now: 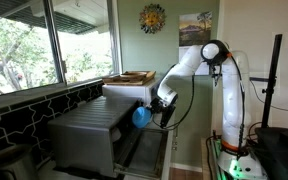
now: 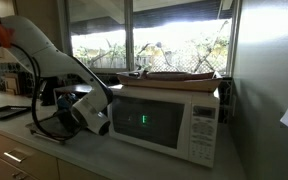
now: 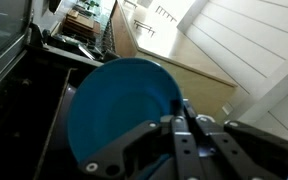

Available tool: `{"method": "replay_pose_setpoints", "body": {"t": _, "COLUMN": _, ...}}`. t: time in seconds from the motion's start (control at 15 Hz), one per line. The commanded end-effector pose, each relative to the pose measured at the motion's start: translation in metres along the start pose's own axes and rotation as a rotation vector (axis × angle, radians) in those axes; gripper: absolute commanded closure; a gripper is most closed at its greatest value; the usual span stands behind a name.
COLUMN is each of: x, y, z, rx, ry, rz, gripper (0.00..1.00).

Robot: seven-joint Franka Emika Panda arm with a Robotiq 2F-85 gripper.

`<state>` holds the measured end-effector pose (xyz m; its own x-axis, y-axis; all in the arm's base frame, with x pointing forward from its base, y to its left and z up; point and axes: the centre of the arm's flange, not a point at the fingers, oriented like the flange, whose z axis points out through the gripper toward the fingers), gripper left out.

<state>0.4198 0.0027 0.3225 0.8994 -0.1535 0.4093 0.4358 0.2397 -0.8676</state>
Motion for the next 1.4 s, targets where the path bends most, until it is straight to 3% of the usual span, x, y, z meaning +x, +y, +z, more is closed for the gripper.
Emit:
{"method": "replay_pose_setpoints", "body": {"t": 0.0, "x": 0.000, "y": -0.001, "z": -0.001, "rx": 0.003, "ry": 0.000, "rz": -0.004, "gripper": 0.96}}
{"method": "replay_pose_setpoints", "body": {"t": 0.2, "x": 0.000, "y": 0.000, "z": 0.000, "rx": 0.005, "ry": -0.002, "rz": -0.003, "gripper": 0.99}}
{"method": "replay_pose_setpoints", "body": {"t": 0.87, "x": -0.007, "y": 0.028, "z": -0.004, "rx": 0.116, "ry": -0.076, "rz": -0.142, "gripper": 0.99}}
{"method": "replay_pose_setpoints", "body": {"t": 1.07, "x": -0.007, "y": 0.023, "z": -0.008, "rx": 0.120, "ry": -0.090, "rz": -0.149, "gripper": 0.99}}
{"method": "replay_pose_setpoints", "body": {"t": 1.33, "x": -0.010, "y": 0.014, "z": -0.018, "rx": 0.076, "ry": -0.172, "rz": -0.145, "gripper": 0.99}}
